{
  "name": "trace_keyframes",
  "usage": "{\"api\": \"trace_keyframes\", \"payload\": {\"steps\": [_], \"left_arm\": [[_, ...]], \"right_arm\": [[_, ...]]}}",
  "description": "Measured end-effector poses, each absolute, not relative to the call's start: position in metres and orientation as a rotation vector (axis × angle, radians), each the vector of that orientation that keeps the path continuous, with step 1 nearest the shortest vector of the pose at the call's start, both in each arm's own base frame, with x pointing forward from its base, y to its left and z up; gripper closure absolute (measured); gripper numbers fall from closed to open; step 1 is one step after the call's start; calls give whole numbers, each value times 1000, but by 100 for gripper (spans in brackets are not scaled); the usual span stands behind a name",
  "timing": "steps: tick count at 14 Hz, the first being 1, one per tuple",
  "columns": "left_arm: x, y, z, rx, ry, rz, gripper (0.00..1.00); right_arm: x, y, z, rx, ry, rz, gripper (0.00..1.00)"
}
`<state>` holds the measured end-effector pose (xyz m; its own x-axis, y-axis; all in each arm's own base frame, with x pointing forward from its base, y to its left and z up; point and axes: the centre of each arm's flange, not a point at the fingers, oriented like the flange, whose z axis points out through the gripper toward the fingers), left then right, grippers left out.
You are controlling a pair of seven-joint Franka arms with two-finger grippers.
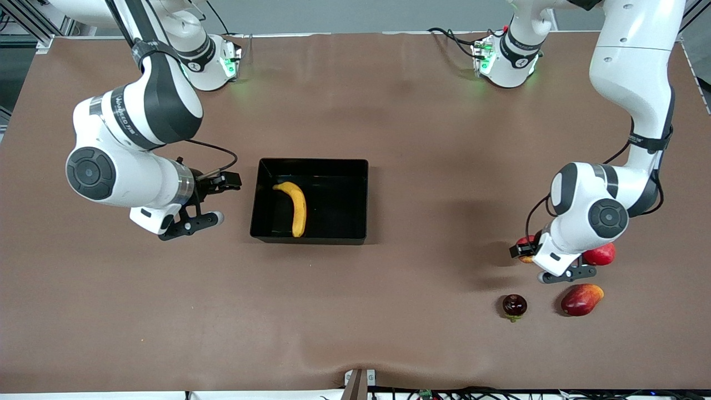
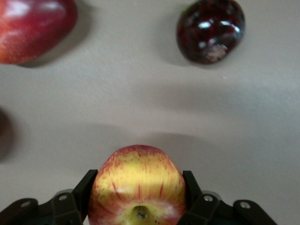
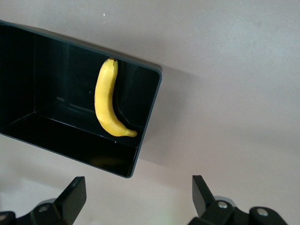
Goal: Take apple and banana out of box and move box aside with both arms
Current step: 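Lower the apple onto the table and open the left gripper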
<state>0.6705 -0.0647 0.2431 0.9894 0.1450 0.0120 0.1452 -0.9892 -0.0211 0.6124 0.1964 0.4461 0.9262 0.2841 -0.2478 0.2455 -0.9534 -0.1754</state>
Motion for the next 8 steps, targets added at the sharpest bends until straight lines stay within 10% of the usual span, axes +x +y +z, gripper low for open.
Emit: {"api": "trace_keyframes", "payload": {"steps": [8], "left_arm": [[679, -13, 210, -3124, -188, -101, 22]], "right_arm": [[614, 190, 446, -2948, -391, 411, 0]]}}
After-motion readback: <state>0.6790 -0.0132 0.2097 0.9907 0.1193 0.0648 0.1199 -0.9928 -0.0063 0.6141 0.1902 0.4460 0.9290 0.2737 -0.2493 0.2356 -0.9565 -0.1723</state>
